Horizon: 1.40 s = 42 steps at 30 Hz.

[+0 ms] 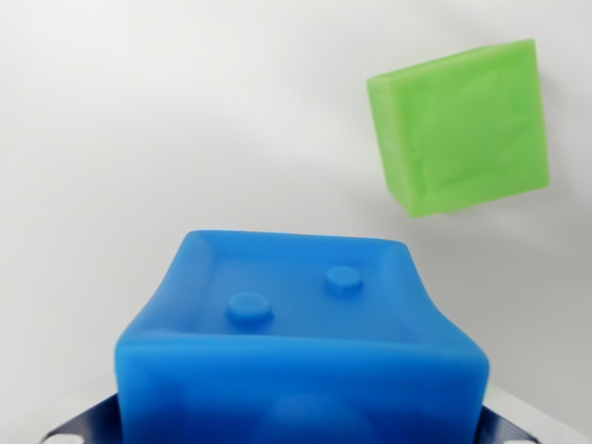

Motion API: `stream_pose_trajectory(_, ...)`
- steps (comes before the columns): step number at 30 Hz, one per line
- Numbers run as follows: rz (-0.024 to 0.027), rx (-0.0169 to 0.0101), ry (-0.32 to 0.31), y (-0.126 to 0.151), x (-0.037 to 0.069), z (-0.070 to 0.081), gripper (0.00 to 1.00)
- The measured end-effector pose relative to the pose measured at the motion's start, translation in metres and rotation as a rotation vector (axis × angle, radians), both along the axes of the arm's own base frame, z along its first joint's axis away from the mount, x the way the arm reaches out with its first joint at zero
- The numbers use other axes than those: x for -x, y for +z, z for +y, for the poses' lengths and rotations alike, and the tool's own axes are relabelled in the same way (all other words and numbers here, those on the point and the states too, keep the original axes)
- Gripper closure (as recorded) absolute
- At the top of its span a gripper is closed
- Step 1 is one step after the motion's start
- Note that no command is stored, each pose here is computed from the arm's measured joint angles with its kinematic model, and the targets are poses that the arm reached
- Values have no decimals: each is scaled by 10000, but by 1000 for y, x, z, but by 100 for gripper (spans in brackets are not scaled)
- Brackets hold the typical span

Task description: Stack cube

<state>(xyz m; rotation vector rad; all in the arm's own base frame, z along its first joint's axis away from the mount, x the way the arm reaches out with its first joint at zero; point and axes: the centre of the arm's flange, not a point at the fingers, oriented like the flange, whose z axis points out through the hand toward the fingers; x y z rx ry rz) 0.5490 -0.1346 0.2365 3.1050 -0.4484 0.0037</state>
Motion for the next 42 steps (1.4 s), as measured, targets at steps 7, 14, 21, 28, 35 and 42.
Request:
stream_pose_trajectory(7, -3, -3, 445, 1, -12, -6, 100)
stream_pose_trajectory(14, -3, -5, 906, 2, -24, -12, 100)
stream_pose_trajectory(21, 4, -6, 1352, 3, -36, -19, 100)
stream_pose_trajectory(28, 1, -4, 1801, 4, -48, -25, 100)
stream_pose_trajectory(35, 8, -7, 2218, 5, -59, -30, 100)
stream_pose_trajectory(42, 0, 0, 2569, 5, -69, -35, 100)
